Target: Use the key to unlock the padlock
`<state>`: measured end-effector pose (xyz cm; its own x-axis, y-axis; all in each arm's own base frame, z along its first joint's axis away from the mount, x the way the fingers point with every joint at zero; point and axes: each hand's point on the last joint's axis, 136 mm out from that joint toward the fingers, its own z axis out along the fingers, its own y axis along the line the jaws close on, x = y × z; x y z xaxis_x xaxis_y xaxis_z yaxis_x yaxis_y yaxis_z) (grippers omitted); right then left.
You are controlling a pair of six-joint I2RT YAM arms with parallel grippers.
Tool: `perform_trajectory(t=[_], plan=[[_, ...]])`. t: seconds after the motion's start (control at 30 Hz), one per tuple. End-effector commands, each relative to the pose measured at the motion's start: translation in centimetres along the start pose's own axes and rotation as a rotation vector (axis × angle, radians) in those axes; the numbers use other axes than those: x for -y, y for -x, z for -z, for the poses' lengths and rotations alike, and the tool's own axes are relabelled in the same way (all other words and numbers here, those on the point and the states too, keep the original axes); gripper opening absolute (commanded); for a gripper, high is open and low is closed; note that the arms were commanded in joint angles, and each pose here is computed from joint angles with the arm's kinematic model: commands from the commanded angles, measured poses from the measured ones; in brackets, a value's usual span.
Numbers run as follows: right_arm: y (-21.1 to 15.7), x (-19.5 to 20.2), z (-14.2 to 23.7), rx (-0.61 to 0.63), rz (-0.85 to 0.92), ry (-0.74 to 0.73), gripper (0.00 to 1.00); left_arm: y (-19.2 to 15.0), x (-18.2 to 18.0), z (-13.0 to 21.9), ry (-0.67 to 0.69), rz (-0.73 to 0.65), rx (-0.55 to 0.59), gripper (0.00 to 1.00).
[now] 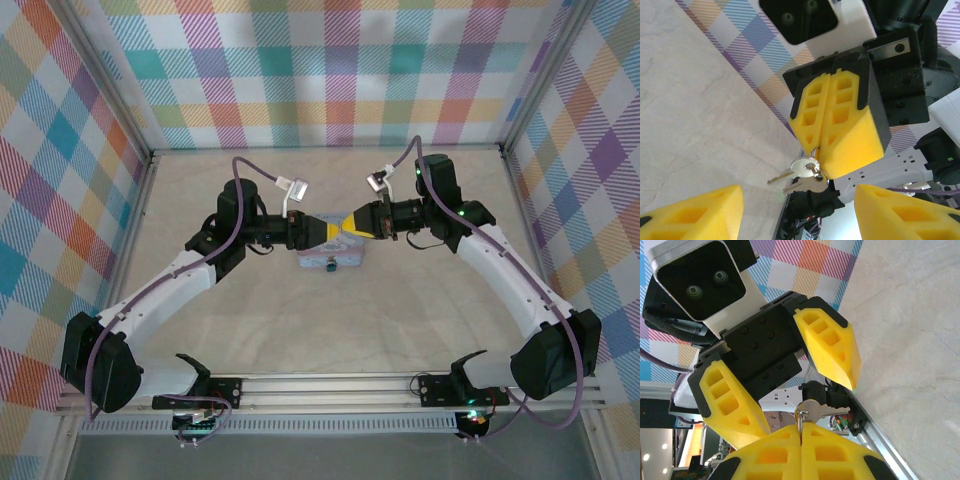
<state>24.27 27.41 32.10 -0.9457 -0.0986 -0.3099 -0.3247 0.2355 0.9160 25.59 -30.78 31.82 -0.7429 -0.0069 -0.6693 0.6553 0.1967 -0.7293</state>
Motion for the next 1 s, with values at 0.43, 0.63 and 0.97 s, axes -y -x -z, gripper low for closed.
perform_trajectory(t=[0.43,0.63,0.97], plan=[[-0.9,-0.8,0.2,-0.022,0.022,0.054,0.00,0.4,1.4,-1.7,-0.079,-0.033,-0.005,0.46],[-0.9,-0.6,0.2,-0.019,0.021,0.049,0.00,0.1,1.5,-1.6,-0.075,-0.038,-0.011,0.29],[-0.8,-0.7,0.3,-0.006,0.026,0.036,0.00,-0.3,1.4,-1.2,-0.055,-0.034,0.001,0.38]])
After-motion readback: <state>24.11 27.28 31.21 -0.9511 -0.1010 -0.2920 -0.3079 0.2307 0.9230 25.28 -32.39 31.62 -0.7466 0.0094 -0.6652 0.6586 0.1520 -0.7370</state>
